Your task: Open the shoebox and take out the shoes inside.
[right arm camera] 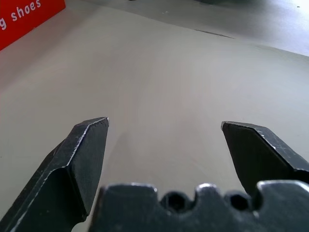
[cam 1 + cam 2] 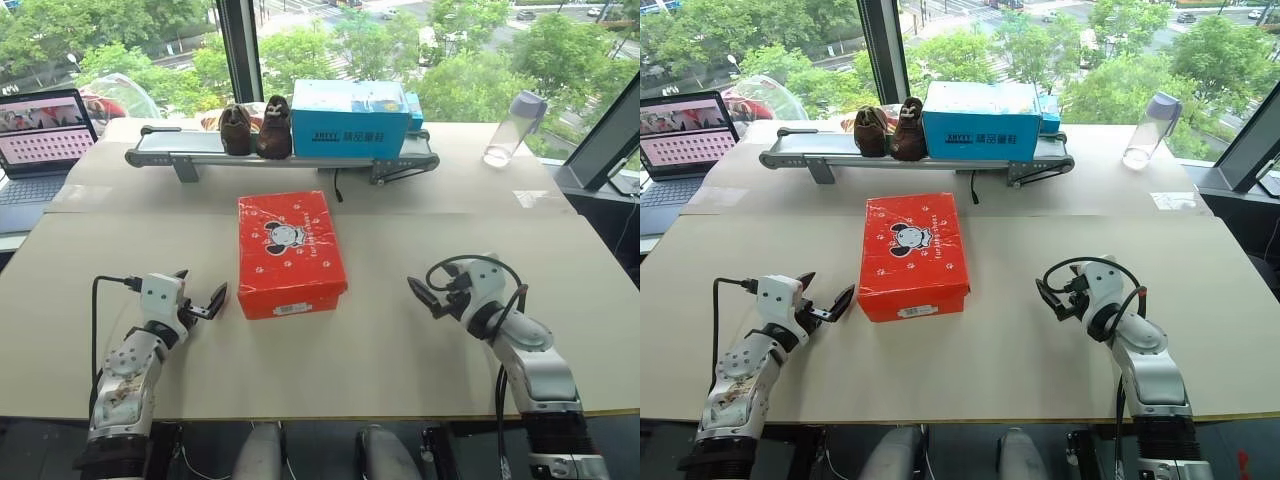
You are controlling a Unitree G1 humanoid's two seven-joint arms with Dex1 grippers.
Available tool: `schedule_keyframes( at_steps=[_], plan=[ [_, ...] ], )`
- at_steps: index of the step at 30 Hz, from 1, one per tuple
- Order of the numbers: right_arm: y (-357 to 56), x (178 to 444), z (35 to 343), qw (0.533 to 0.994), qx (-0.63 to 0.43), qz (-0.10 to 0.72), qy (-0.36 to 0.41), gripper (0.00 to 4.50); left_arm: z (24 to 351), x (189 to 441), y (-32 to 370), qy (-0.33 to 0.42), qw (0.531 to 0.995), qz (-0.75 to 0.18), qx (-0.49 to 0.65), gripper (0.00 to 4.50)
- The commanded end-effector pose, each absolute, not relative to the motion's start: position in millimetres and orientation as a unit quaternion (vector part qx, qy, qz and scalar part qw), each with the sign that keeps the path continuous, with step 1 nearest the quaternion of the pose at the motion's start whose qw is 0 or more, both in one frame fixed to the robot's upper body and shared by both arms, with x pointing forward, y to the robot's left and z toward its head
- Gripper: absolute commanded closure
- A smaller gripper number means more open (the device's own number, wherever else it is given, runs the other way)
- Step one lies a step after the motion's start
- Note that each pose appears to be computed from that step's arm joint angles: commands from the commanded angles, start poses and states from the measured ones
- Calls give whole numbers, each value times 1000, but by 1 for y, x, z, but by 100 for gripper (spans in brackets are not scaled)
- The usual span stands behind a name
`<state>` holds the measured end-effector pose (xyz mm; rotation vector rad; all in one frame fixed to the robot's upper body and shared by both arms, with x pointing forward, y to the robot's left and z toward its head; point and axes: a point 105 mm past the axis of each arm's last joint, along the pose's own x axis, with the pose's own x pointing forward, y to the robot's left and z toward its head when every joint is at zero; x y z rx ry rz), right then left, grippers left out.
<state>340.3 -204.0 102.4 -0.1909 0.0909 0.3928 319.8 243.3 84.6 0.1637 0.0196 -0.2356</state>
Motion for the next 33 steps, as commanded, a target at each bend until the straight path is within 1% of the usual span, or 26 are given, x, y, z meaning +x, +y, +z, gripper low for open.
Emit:
schedule_keyframes(
  at_steps=[1, 3, 4, 5, 7, 9, 12, 15, 18, 20, 23, 26, 29, 33],
  plan=[
    [-205, 344, 128, 972, -112, 208, 15, 4, 97, 321, 247, 7, 985, -145, 97, 0],
    [-205, 348, 149, 963, -125, 238, 15, 4, 131, 323, 254, -14, 977, -185, 105, 0],
    [-205, 350, 155, 960, -129, 249, 17, 4, 142, 324, 255, -18, 974, -198, 108, 0],
    [-205, 350, 157, 958, -129, 254, 20, 4, 147, 325, 255, -17, 973, -204, 110, 0],
    [-201, 350, 161, 950, -132, 280, 33, 4, 163, 323, 247, -17, 961, -245, 129, 0],
    [-194, 350, 170, 939, -134, 314, 44, 4, 187, 319, 241, -17, 943, -288, 163, 0],
    [-185, 354, 179, 929, -140, 340, 42, 4, 205, 322, 247, -18, 939, -281, 200, 0],
    [-179, 364, 175, 927, -141, 345, 45, 4, 198, 329, 254, 10, 939, -264, 221, 0],
    [-167, 382, 156, 925, -143, 347, 57, 4, 160, 336, 258, 72, 932, -242, 262, 0],
    [-161, 391, 146, 922, -151, 351, 63, 4, 147, 338, 255, 85, 927, -243, 273, 0],
    [-142, 409, 133, 918, -143, 365, 63, 4, 139, 349, 246, 76, 930, -233, 273, 0],
    [-125, 415, 129, 906, -160, 386, 64, 4, 141, 357, 234, 57, 934, -230, 267, 0],
    [-107, 416, 136, 896, -155, 413, 47, 4, 144, 362, 220, 36, 937, -241, 251, 0],
    [-89, 409, 138, 883, -142, 446, 40, 4, 141, 359, 203, 29, 935, -266, 234, 0]
  ],
)
